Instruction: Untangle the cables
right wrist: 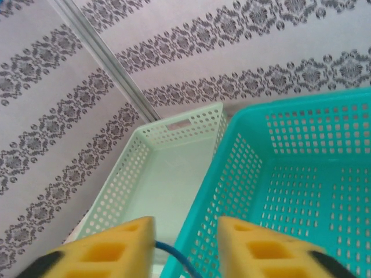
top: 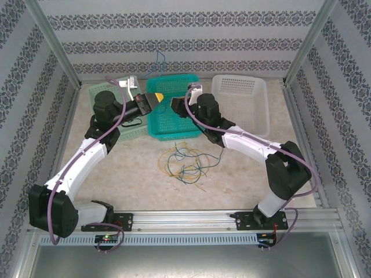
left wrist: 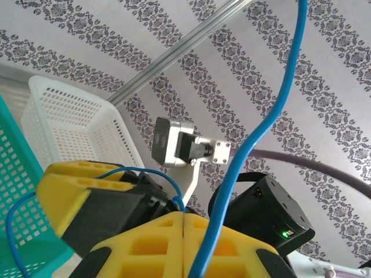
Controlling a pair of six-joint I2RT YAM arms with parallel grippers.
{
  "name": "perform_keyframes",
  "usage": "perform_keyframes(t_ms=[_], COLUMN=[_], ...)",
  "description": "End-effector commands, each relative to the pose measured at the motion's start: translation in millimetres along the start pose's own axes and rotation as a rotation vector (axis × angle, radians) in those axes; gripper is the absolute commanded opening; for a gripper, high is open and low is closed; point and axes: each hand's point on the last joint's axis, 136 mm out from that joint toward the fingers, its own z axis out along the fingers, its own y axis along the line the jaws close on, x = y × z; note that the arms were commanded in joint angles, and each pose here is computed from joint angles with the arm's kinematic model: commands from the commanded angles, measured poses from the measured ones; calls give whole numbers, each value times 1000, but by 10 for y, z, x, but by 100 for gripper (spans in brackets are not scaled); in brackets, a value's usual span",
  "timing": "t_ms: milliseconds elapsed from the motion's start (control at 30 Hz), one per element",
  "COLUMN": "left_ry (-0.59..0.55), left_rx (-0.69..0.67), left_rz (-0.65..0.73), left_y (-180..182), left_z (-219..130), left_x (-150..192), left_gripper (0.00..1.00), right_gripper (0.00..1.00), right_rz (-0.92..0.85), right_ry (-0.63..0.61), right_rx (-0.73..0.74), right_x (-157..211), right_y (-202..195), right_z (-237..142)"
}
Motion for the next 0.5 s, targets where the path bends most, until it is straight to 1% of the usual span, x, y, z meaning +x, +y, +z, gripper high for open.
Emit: perform_keyframes(t_ms=[0, 100, 167, 233, 300, 433, 467], left_ry=[-24, -23, -23, -17, -26, -24, -33], left_rx=[45, 50, 65, 61, 18, -138, -199], left_rz=[99, 125, 122, 124, 146, 226, 243], left_y=[-279, -351, -384, -373, -326, -168, -82], left_z=[-59, -77, -62, -62, -101, -213, -257], left_x=[-169, -248, -269, -281, -305, -314, -328], left_gripper=[4, 4, 4, 4, 4, 5, 7], right_gripper=[19, 8, 0, 0, 0, 0, 0], right_rz=[-151, -217, -230, -264, -320, -469, -508], right_ry=[62, 108, 122, 147, 190, 334, 375], right_rx=[25, 104, 133, 160, 194, 228, 223], right_x=[79, 194, 247, 306, 385, 678, 766], right_y=[79, -84, -186, -259, -313, -341, -311], right_z=[-25, -146, -224, -305, -375, -508, -536])
